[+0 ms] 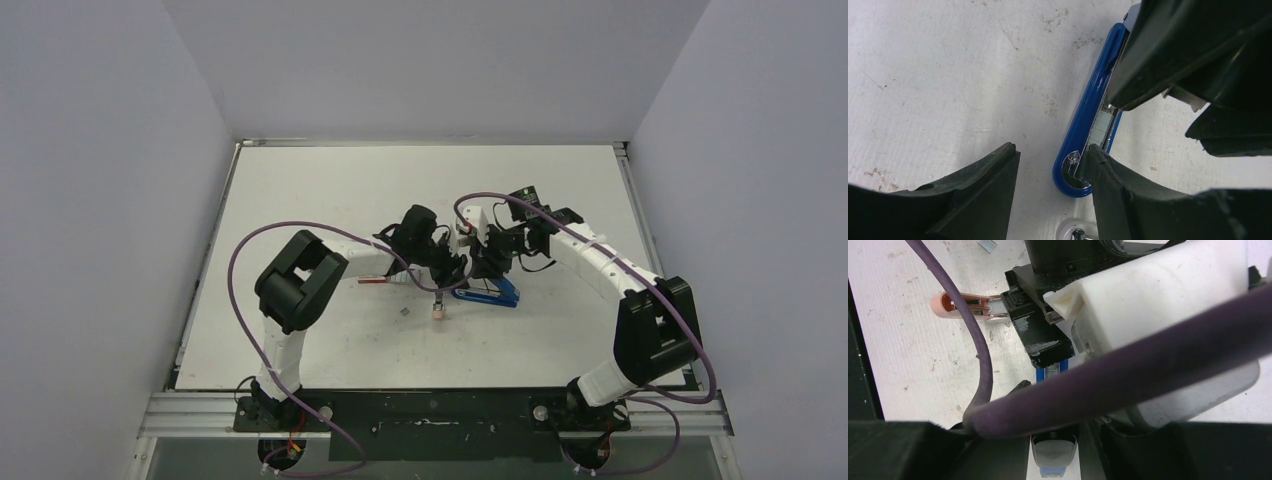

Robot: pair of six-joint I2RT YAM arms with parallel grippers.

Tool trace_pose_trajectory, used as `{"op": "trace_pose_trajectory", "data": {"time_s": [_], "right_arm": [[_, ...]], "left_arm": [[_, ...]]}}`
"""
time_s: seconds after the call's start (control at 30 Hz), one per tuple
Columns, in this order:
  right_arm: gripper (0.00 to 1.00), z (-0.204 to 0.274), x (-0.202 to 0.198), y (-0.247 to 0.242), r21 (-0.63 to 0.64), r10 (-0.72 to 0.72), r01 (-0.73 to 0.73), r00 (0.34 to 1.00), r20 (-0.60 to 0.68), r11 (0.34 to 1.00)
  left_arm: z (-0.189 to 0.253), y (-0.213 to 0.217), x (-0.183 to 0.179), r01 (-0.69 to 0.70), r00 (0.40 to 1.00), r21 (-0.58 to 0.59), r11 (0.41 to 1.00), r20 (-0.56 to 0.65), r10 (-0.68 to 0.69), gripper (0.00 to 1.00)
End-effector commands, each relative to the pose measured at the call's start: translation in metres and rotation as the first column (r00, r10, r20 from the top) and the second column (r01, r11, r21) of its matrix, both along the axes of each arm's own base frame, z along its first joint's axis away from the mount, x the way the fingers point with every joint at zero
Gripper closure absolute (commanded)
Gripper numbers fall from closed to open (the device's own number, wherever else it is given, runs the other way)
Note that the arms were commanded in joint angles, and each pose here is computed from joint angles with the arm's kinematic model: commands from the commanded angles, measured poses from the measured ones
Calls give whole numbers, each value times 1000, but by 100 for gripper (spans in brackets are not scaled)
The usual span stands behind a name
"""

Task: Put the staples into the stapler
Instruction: Close the stapler at the center of the board.

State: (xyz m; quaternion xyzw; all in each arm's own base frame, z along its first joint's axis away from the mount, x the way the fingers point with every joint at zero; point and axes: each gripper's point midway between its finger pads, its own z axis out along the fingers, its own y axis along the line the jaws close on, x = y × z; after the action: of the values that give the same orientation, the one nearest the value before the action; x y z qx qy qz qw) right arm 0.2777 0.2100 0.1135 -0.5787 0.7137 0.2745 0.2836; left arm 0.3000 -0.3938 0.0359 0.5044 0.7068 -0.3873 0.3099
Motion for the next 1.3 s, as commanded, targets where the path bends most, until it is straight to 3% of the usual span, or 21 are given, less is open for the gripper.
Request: {"op": "trace_pose_trajectory", "data": {"time_s": [0.0, 0.57, 1.27], "right_arm": [[83, -8, -5, 11, 4, 14, -14, 1000, -24, 1000], [83, -20, 0, 15, -28, -22, 22, 1000, -14, 999], [83, -41, -3, -3, -102, -74, 76, 997, 16, 992]], "left_arm": [[9, -4, -16, 41, 999, -29, 999, -32, -42, 48], [30, 0, -21, 59, 993, -163, 985, -87, -74, 43], [70, 7, -21, 70, 995, -356, 932, -43, -90, 34]]}}
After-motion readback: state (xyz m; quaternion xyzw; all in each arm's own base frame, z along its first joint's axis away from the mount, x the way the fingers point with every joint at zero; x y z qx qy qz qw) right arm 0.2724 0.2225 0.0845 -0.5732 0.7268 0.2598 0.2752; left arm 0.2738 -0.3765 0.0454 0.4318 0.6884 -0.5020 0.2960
